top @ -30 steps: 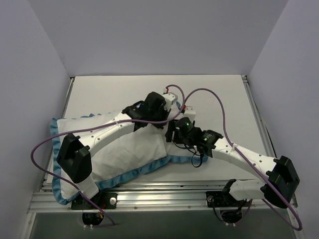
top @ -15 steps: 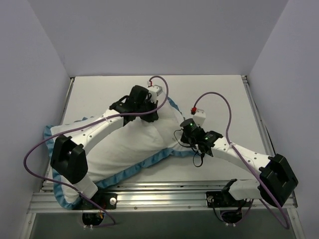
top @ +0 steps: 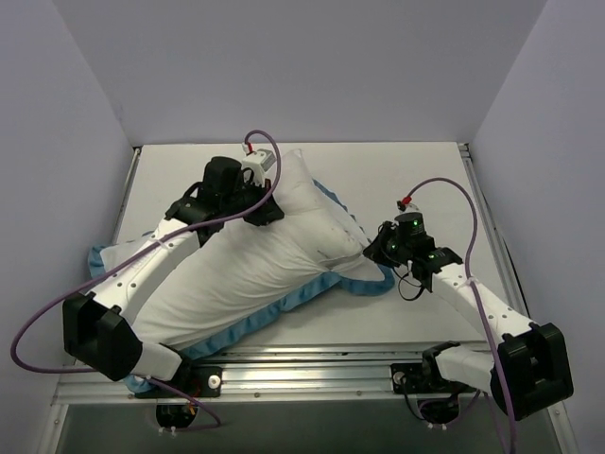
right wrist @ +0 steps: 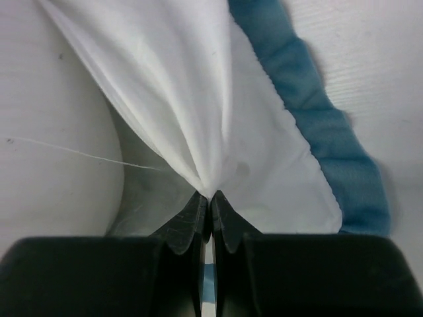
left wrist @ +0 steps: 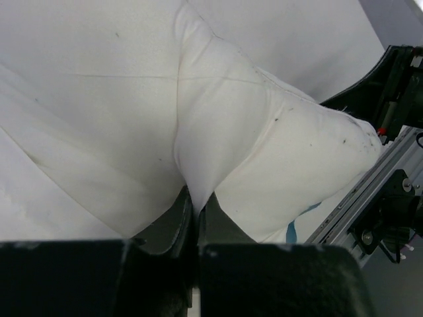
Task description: Remove the pillowcase from the pillow
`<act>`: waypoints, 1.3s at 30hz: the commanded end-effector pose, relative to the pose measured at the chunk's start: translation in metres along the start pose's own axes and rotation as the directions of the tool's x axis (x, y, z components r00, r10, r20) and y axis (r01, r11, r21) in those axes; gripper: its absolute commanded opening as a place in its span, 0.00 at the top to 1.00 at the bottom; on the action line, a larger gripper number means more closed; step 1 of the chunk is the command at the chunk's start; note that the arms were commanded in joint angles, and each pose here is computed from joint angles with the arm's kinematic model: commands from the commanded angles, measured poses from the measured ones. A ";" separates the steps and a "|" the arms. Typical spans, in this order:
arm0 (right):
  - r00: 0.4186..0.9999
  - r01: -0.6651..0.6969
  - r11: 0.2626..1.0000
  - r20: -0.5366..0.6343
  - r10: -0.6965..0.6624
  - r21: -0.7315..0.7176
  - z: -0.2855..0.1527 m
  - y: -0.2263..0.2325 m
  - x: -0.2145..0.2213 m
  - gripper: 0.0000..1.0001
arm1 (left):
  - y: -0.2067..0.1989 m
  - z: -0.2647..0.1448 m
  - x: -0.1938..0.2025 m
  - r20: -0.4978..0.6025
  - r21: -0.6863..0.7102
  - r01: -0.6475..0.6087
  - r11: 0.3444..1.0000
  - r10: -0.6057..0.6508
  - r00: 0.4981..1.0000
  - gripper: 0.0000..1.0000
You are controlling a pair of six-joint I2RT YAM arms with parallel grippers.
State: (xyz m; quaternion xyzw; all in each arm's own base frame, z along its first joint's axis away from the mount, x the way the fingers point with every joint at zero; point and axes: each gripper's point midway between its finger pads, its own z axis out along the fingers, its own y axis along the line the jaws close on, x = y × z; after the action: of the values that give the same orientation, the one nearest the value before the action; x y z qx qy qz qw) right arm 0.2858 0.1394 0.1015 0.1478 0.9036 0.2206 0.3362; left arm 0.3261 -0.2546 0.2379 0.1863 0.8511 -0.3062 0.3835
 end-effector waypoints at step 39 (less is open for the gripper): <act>0.896 0.395 0.849 -0.057 -0.440 -0.351 -0.019 0.097 0.035 1.00 | 0.090 -0.004 0.089 0.067 -0.502 0.372 0.781 -0.393 0.917 0.04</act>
State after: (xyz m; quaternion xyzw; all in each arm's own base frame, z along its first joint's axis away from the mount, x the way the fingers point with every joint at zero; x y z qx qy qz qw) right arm 0.2780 0.2321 0.1425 -0.1214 0.8847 0.2964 0.3386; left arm 0.2674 -0.1655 0.1387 -0.1017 0.9387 -0.1332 0.3014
